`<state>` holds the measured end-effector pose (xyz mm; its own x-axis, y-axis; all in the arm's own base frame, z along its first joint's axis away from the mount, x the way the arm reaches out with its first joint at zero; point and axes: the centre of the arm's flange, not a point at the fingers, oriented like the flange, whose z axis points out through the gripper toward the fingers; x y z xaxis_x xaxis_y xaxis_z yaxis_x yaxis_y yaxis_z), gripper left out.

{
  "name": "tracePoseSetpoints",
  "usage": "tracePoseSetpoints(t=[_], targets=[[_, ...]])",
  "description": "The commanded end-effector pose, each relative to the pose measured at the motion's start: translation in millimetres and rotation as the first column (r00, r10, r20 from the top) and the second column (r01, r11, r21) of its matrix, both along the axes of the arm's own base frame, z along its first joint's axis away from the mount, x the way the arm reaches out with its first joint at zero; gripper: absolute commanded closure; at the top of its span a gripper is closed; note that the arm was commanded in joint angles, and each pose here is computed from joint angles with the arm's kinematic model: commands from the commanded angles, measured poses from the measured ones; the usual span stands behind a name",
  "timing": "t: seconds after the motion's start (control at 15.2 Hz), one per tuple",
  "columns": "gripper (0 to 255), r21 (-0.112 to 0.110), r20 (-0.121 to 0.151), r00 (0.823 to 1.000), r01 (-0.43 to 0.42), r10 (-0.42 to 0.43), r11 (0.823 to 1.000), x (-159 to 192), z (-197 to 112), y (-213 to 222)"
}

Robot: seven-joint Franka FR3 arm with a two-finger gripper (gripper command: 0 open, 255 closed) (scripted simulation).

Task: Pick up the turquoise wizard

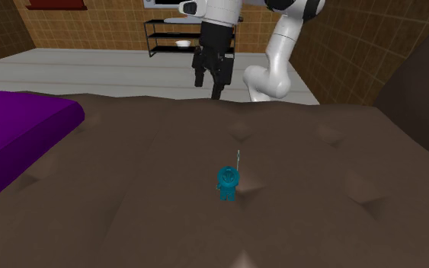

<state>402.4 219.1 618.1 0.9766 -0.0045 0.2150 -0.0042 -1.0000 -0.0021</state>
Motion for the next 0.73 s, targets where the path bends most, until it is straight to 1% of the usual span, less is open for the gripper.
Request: tracePoseSetpoints(t=[0.0, 0.66], targets=[[0, 0.002, 0.001, 1.0, -0.007, 0.007, 1.0, 9.4, -2.2, 25.6], [0, 0.004, 0.008, 0.999, -0.042, 0.042, 0.999, 52.9, -15.0, 147.7]])
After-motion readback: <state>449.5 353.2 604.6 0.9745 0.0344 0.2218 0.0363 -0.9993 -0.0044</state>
